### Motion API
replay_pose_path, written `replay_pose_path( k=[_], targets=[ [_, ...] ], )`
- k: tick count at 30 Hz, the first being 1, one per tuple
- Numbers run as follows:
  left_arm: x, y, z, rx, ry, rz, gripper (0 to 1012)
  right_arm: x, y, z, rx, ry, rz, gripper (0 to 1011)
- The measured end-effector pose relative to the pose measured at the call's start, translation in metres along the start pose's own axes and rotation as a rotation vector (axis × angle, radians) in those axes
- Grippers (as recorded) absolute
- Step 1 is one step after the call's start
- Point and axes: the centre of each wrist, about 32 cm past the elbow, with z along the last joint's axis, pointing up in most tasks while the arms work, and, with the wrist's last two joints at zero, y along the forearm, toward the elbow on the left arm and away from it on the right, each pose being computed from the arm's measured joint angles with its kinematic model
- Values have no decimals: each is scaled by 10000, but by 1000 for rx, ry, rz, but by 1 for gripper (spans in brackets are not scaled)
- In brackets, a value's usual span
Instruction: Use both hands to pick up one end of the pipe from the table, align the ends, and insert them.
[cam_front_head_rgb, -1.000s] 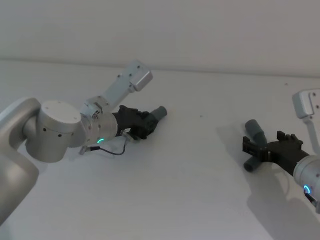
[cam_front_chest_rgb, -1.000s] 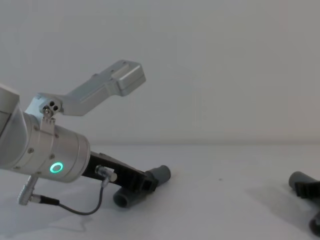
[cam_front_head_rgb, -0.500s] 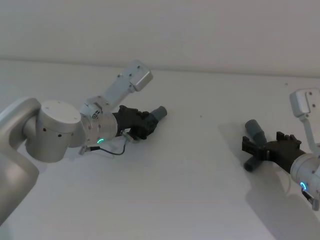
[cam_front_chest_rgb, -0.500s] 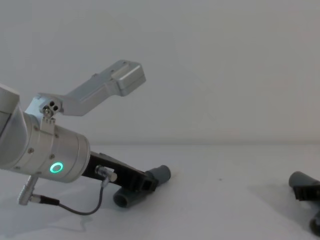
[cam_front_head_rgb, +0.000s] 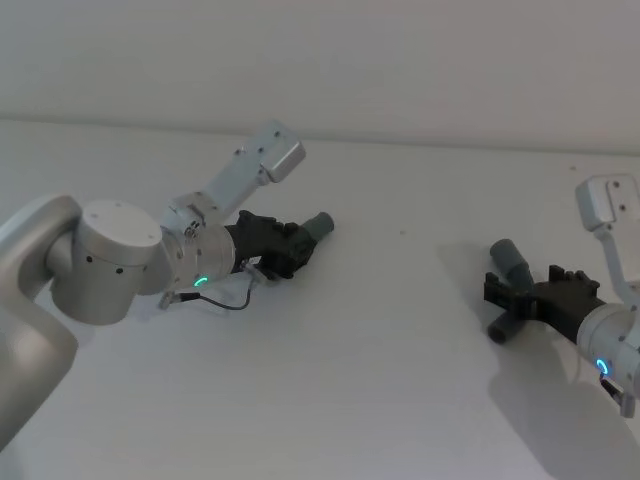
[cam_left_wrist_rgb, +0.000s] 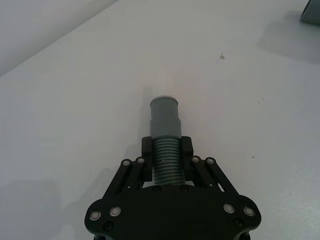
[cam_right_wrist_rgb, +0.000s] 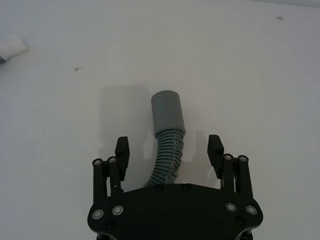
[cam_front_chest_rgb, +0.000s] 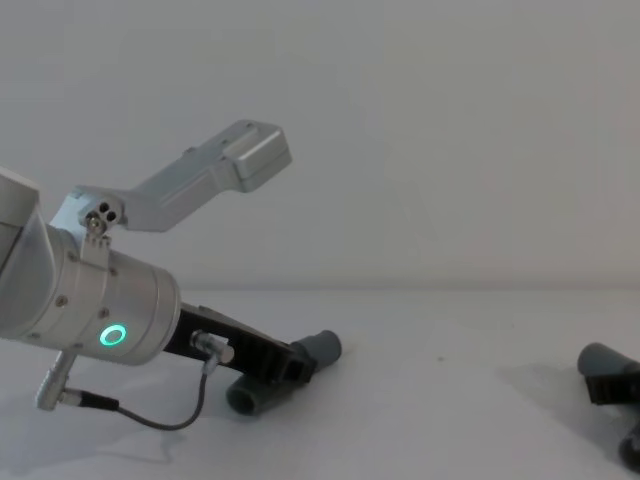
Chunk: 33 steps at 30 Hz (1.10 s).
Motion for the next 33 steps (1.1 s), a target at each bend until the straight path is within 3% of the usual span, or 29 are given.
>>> replay_pose_path(
  k=[9, 23, 27, 33],
  targets=[
    [0, 0, 0, 0, 0, 0, 322, 0, 13, 10, -6, 3, -2, 765],
    [0, 0, 0, 0, 0, 0, 322, -1, 20, 17, -9, 5, -2, 300],
    [0, 0, 0, 0, 0, 0, 322, -2, 21, 17, -10, 5, -2, 234],
    [0, 0, 0, 0, 0, 0, 322, -2, 23, 17, -11, 6, -2, 222]
  ],
)
